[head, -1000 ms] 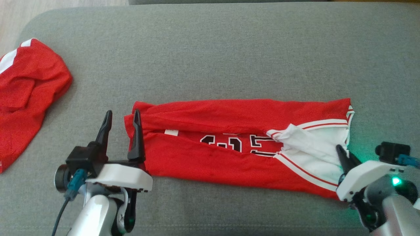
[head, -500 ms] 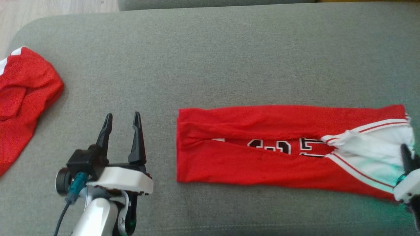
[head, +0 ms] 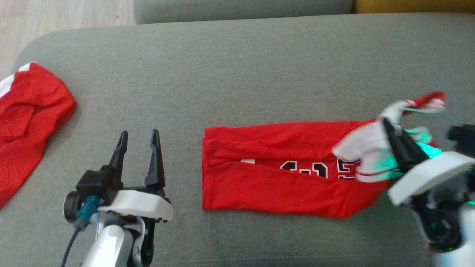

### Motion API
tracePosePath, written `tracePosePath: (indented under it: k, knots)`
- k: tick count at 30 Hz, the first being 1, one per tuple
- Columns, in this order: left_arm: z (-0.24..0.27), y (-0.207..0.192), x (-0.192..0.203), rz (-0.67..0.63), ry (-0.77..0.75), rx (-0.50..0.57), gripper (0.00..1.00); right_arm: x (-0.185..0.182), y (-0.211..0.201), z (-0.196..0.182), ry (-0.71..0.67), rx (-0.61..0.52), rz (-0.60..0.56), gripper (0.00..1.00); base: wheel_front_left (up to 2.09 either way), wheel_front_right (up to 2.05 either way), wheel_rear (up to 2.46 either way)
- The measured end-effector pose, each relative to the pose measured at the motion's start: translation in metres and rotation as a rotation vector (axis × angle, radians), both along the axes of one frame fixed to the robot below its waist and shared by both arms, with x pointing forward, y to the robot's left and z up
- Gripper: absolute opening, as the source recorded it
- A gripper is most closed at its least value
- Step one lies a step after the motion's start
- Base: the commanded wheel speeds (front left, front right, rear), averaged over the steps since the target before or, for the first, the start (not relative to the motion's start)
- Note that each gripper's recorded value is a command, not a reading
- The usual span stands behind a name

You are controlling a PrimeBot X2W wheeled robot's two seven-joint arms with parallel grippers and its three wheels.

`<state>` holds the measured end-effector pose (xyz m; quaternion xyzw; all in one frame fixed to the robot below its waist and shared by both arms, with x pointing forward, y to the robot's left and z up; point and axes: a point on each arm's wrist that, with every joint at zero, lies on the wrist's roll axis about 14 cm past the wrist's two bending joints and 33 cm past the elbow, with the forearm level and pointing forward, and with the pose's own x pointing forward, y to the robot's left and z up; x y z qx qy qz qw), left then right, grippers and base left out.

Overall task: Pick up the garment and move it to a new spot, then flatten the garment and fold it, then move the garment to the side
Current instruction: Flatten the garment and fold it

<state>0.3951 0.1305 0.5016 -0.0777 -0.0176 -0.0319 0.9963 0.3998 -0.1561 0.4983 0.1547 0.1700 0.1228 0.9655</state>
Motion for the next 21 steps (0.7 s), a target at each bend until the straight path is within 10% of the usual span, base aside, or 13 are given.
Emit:
tracePosePath:
  k: [11,21]
  knots:
    - [0.001,0.016,-0.012,0.044,0.002,0.004,1.00,-0.023,0.154,-0.006,0.060,0.221,0.374,0.00,0.00,0.00,0.00]
    - [-0.009,0.033,-0.021,0.103,0.036,0.004,1.00,-0.023,0.198,-0.050,0.167,0.316,0.422,0.00,0.00,0.00,0.00]
